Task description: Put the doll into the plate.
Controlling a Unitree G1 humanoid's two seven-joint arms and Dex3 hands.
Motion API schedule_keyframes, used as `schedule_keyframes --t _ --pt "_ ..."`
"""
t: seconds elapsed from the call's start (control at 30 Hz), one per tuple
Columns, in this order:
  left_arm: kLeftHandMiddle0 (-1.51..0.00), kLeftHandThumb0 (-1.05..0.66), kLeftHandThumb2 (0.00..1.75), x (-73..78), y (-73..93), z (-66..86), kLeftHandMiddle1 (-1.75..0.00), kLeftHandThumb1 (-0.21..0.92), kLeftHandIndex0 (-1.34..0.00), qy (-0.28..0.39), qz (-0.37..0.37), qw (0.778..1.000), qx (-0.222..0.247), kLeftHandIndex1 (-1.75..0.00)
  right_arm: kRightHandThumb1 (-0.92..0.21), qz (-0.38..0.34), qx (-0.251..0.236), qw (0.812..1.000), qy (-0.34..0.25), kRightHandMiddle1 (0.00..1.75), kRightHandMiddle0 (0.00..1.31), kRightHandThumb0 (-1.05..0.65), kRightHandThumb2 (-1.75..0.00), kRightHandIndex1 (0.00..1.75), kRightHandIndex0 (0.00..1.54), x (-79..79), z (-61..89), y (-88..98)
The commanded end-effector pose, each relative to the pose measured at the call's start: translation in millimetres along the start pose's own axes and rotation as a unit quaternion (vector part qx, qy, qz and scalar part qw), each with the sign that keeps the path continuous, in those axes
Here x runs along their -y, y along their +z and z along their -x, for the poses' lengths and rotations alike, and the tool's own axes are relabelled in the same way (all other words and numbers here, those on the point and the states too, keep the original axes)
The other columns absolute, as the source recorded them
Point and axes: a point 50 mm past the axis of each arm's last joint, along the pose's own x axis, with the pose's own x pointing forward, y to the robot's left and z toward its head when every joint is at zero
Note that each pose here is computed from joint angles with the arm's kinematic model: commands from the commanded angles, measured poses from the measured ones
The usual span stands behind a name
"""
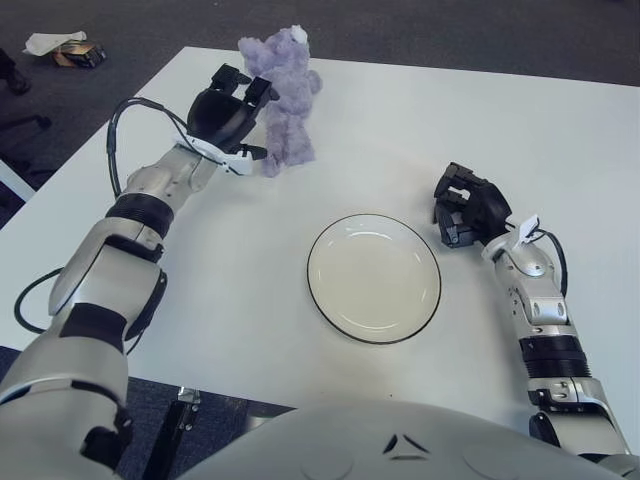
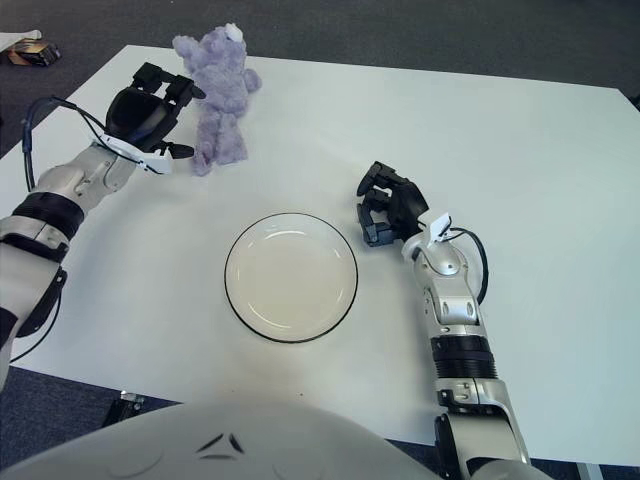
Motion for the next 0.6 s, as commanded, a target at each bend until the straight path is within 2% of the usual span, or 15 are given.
schedule_keyframes --t 0.0,0.37,0.43,0.57 --pt "0.00 -0.48 1.08 -6.6 -2.5 -7.0 -0.47 0.25 0.00 0.012 -0.042 0.999 0.016 -0.81 -0.19 -0.006 -0.116 0.993 -0.004 1.68 0.47 -0.02 -1.46 1.75 0.75 1.6 20.5 -45.0" --pt "0.00 -0.49 1.07 -3.3 -2.5 -7.4 -0.19 0.27 0.00 0.022 -0.115 0.992 0.042 -0.64 -0.19 -0.011 -0.115 0.993 -0.002 1.67 0.48 -0.02 -1.46 1.75 0.75 1.9 20.4 -45.7" --pt "0.00 -0.50 1.06 -2.7 -2.2 -6.8 -0.10 0.29 0.00 0.028 -0.127 0.990 0.046 -0.57 -0.21 -0.011 -0.115 0.993 -0.002 1.71 0.52 -0.01 -1.44 1.75 0.64 2.0 20.4 -45.8" --pt "0.00 -0.50 1.05 -1.7 -2.2 -5.7 -0.02 0.30 0.00 0.038 -0.144 0.988 0.052 -0.49 -0.23 -0.007 -0.114 0.993 -0.003 1.74 0.54 -0.01 -1.42 1.75 0.58 2.3 20.4 -45.8"
